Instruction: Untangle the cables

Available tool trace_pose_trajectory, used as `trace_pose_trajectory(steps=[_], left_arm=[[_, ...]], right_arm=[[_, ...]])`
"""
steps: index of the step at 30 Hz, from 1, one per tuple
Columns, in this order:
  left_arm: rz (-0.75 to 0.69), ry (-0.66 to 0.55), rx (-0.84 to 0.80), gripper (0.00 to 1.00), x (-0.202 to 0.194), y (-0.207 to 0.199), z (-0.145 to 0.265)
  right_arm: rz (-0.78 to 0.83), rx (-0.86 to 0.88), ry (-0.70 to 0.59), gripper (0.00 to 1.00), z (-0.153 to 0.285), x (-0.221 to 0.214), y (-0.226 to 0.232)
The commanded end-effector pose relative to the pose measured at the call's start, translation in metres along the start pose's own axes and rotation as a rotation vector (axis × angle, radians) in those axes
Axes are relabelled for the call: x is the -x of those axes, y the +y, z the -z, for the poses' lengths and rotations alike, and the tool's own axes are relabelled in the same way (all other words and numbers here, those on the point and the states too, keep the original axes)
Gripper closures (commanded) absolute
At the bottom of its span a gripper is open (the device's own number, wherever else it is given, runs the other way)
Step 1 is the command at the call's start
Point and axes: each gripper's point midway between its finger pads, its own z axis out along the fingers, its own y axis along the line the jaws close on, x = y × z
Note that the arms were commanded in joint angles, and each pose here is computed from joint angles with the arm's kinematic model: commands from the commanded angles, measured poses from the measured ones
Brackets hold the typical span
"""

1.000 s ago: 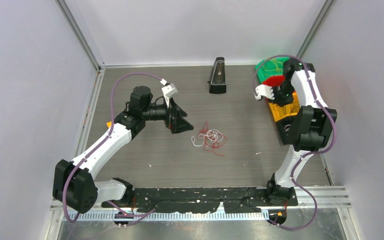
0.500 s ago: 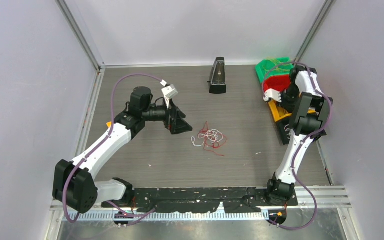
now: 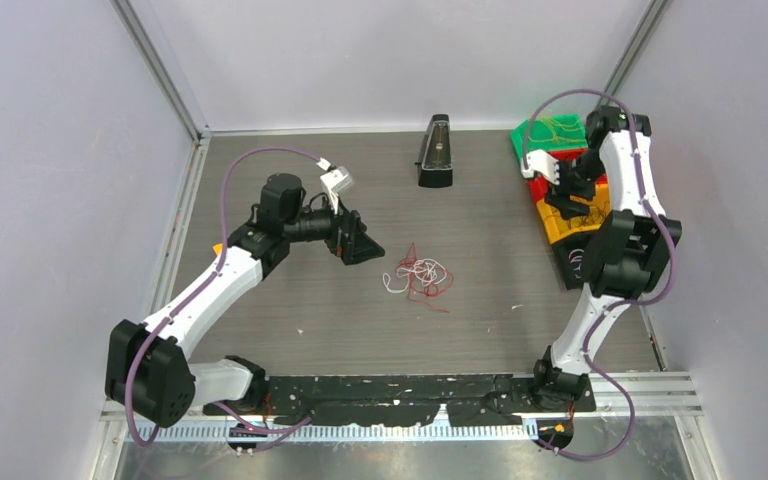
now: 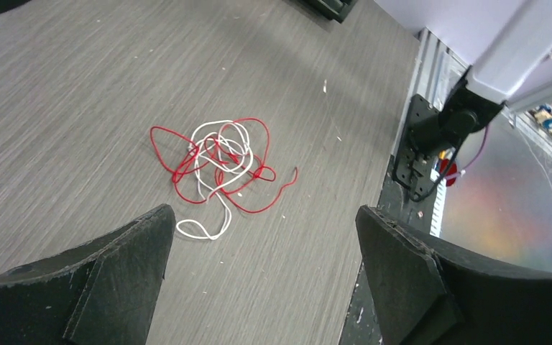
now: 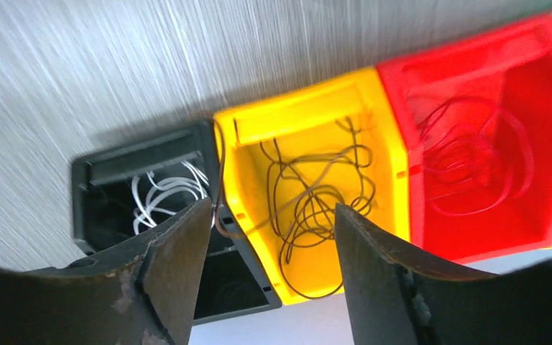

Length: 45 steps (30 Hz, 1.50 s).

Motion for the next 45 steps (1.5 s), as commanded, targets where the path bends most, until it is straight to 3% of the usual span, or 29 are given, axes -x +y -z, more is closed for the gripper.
trace_pose_trajectory(steps=[1, 5, 13, 16, 22, 25, 39, 43, 45], left_arm=[[0.032, -0.064, 0.086, 0.02, 0.011, 0.019, -0.005], [0.151, -0.042, 0.100, 0.11, -0.002, 0.034, -0.023], [0.194, 0.078, 0.074, 0.26, -0.031, 0.036, -0.082], [0.218, 0.095, 0.060, 0.28, -0.029, 0.039, -0.091], [0.221, 0.101, 0.029, 0.28, -0.026, 0.031, -0.088], [0.231, 0.106, 0.019, 0.28, -0.030, 0.028, -0.087], [0.227, 0.122, 0.023, 0.28, -0.036, 0.026, -0.082], [0.230, 0.124, 0.024, 0.28, -0.037, 0.027, -0.082], [0.228, 0.122, 0.023, 0.28, -0.036, 0.027, -0.083]], right_arm=[[-0.031, 0.004, -0.204, 0.30, 0.027, 0.080, 0.033], [-0.106, 0.018, -0.292, 0.27, 0.015, 0.130, 0.048], [-0.351, 0.198, -0.470, 0.29, -0.017, 0.208, 0.093], [-0.371, 0.181, -0.403, 0.31, -0.032, 0.192, 0.098], [-0.294, -0.012, -0.129, 0.32, -0.018, 0.103, 0.064], [-0.331, -0.019, -0.062, 0.34, -0.031, 0.076, 0.055], [-0.494, 0.069, -0.153, 0.31, -0.085, 0.092, 0.040], [-0.497, 0.094, -0.145, 0.36, -0.100, 0.094, 0.043], [-0.497, 0.103, -0.137, 0.44, -0.105, 0.092, 0.043]])
